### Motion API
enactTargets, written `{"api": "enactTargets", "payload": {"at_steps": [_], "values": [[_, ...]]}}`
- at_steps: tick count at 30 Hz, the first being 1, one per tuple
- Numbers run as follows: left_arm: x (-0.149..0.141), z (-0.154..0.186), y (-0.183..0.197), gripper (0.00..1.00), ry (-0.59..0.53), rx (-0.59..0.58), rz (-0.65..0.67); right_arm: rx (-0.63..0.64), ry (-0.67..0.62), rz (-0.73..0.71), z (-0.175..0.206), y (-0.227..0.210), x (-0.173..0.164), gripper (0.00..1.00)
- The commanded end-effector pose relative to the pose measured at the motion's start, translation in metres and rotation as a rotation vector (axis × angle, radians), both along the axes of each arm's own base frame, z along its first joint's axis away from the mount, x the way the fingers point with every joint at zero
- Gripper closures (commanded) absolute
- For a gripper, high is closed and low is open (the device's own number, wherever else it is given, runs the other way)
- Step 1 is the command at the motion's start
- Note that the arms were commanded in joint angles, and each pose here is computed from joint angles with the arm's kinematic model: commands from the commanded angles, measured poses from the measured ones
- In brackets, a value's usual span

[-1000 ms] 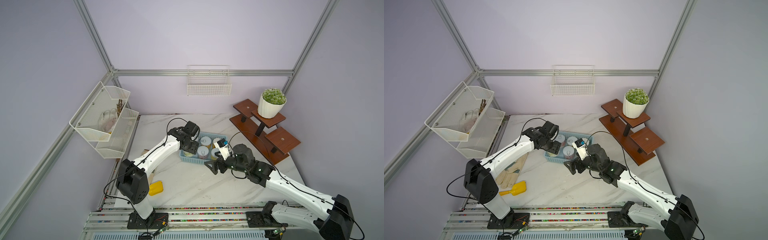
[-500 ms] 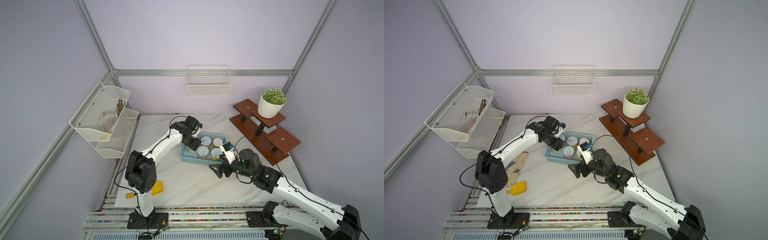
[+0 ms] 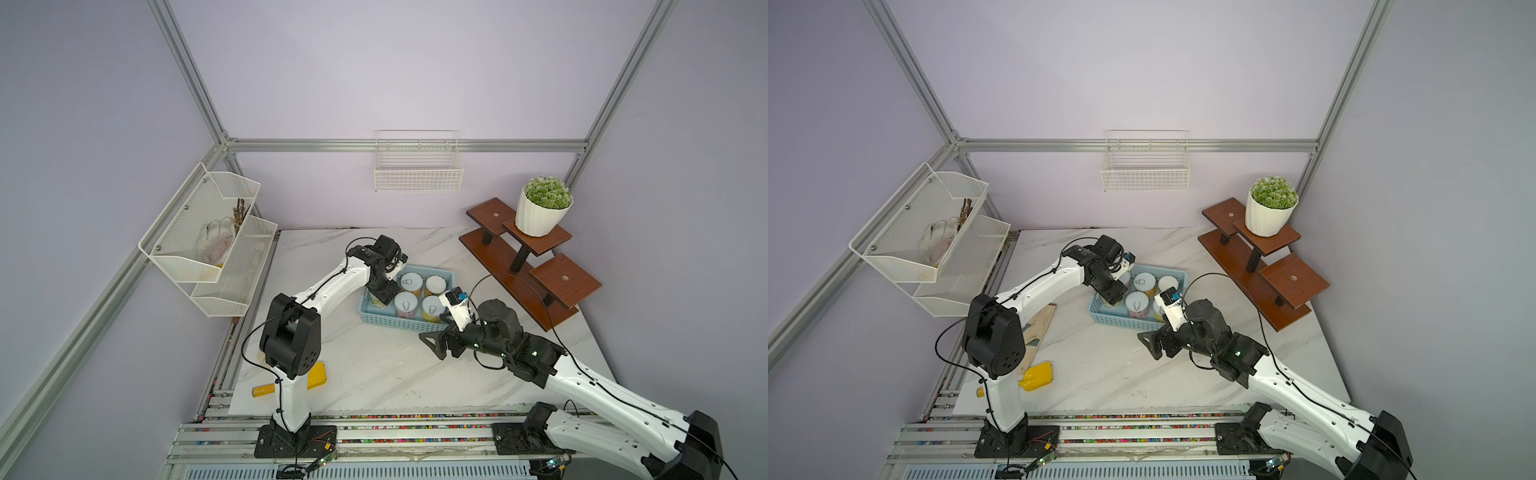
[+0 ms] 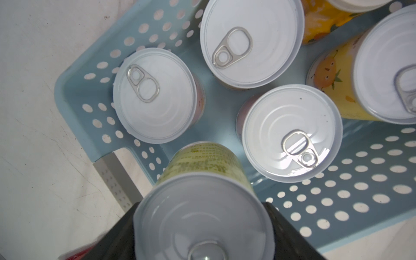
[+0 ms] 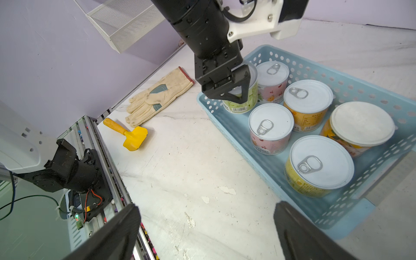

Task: Put the canned food in the basket
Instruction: Place the canned food in the basket.

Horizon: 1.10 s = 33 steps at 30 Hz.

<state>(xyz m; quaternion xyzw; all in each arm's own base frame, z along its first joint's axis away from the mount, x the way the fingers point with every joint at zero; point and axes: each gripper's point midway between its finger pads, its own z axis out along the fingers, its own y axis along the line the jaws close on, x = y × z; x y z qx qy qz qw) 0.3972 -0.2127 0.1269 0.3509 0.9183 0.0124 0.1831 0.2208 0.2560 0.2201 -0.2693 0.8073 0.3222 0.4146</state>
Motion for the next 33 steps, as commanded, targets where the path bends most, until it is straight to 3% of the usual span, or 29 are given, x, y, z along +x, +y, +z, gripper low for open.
{"api": "enactTargets", "payload": {"at_steps": [1,5,12,25,33], "values": [[0.017,0.014,-0.003,1.00,-0.064,-0.017,-0.015,0.008,0.001,0.001,0.002,-0.002,-0.002,0.02],[0.019,0.007,-0.004,1.00,-0.054,-0.025,-0.005,0.009,-0.003,-0.005,0.003,-0.004,-0.003,0.02],[0.021,-0.006,-0.006,0.84,-0.026,-0.047,0.000,0.009,-0.002,-0.011,0.003,-0.006,-0.004,0.02],[0.022,-0.029,-0.006,0.73,0.021,-0.031,0.008,0.009,0.001,-0.017,0.002,-0.008,-0.004,0.02],[0.022,-0.047,-0.003,0.53,0.054,-0.004,0.024,0.009,-0.002,-0.019,0.003,-0.009,-0.005,0.02]]}}
